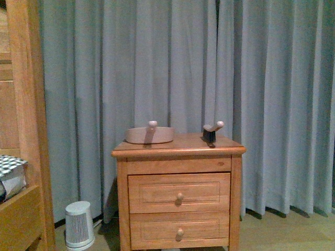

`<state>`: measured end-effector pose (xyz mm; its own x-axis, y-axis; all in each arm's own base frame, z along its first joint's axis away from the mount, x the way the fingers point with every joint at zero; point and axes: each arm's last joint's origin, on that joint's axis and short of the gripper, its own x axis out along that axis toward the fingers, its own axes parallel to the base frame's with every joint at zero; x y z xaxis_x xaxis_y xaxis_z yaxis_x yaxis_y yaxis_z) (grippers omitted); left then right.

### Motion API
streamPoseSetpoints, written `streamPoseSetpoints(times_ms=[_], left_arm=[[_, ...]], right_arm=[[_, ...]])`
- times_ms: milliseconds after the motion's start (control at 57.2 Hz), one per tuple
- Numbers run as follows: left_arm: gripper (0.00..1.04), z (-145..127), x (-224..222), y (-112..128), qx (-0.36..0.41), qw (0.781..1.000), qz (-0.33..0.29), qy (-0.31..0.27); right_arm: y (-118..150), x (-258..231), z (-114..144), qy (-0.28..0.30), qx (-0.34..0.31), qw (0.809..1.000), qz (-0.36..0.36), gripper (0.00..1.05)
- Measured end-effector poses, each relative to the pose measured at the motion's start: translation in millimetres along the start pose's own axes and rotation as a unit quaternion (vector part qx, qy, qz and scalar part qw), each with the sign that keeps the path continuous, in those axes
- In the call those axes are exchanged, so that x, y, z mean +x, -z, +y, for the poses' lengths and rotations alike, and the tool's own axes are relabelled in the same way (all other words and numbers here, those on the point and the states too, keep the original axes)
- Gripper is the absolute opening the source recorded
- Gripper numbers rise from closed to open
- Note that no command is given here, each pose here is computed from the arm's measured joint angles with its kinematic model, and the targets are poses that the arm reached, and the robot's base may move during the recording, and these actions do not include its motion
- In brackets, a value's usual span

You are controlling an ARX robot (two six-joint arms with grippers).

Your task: Clean up trash

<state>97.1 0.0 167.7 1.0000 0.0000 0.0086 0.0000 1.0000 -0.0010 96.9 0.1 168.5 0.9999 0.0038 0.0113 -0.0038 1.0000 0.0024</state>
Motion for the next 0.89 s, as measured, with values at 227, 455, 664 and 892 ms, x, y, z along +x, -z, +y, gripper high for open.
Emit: streamPoseSetpoints(times_ms=[227, 455, 664, 892], left_arm=[[0.97, 0.0, 0.0, 0.0, 0.000, 1.000, 0.000, 0.000], [0.97, 0.0, 0.0, 0.0, 0.000, 1.000, 0.000, 0.000], [0.97, 0.0, 0.0, 0.0, 0.000, 1.000, 0.000, 0.000], [0.97, 0.0, 0.0, 0.0, 0.000, 1.000, 0.000, 0.000]], right_arm=[[0.0, 0.0, 0.0, 0.000, 0.000, 1.000, 0.000, 0.97], [0.0, 0.0, 0.0, 0.000, 0.000, 1.000, 0.000, 0.97], [0.0, 0.0, 0.0, 0.000, 0.000, 1.000, 0.000, 0.97], [0.0, 0.0, 0.0, 0.000, 0.000, 1.000, 0.000, 0.97]])
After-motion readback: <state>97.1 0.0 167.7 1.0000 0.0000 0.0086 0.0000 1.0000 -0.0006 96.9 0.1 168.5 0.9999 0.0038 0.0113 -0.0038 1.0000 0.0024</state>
